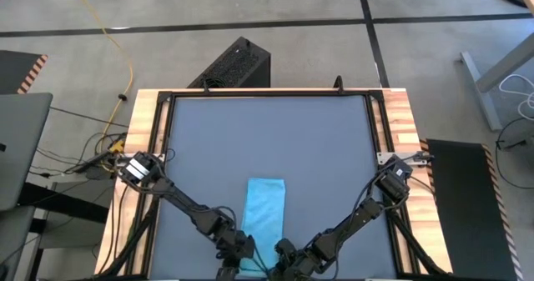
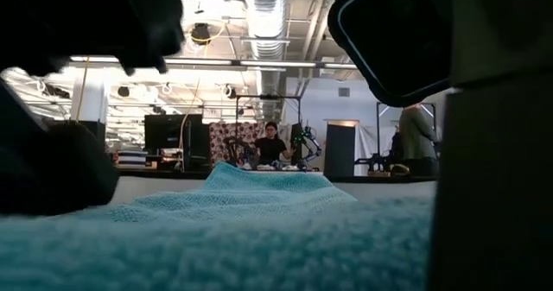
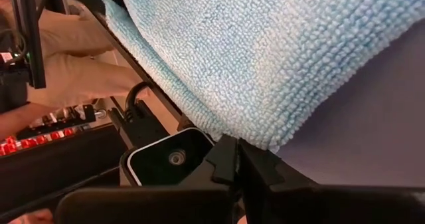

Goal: Roll towel
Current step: Roll the blue towel

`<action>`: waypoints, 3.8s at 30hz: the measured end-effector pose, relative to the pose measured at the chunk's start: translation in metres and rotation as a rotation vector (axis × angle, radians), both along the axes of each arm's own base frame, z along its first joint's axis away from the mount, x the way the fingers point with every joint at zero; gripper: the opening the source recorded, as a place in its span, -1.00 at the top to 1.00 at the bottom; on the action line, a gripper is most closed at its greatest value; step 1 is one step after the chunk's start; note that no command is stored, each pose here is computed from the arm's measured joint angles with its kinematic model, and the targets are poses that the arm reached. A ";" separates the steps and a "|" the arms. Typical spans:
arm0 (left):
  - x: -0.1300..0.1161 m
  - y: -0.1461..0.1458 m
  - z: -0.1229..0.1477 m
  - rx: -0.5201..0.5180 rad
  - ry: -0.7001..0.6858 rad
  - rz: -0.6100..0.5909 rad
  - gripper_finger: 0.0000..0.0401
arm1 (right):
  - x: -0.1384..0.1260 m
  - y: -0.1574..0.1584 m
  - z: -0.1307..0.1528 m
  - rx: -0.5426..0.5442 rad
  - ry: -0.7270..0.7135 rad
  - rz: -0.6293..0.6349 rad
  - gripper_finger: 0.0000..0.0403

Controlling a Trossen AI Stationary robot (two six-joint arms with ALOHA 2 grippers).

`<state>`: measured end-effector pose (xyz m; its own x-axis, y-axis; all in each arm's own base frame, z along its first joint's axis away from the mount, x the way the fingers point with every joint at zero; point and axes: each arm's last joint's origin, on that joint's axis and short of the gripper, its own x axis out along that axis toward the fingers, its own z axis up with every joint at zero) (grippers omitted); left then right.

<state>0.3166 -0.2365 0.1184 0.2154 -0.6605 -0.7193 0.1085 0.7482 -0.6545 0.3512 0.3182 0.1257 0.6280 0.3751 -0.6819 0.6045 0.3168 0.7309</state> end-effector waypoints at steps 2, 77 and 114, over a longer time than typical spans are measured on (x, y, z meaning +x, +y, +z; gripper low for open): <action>0.005 0.006 0.000 -0.014 0.012 0.017 1.00 | 0.000 0.000 0.000 -0.003 -0.001 0.000 0.79; -0.003 0.053 -0.003 -0.050 0.075 0.383 1.00 | -0.014 -0.048 0.083 -0.712 -0.002 0.254 0.59; 0.004 0.063 -0.001 -0.087 0.091 0.418 1.00 | 0.012 -0.043 0.034 -1.228 -0.222 0.842 -0.05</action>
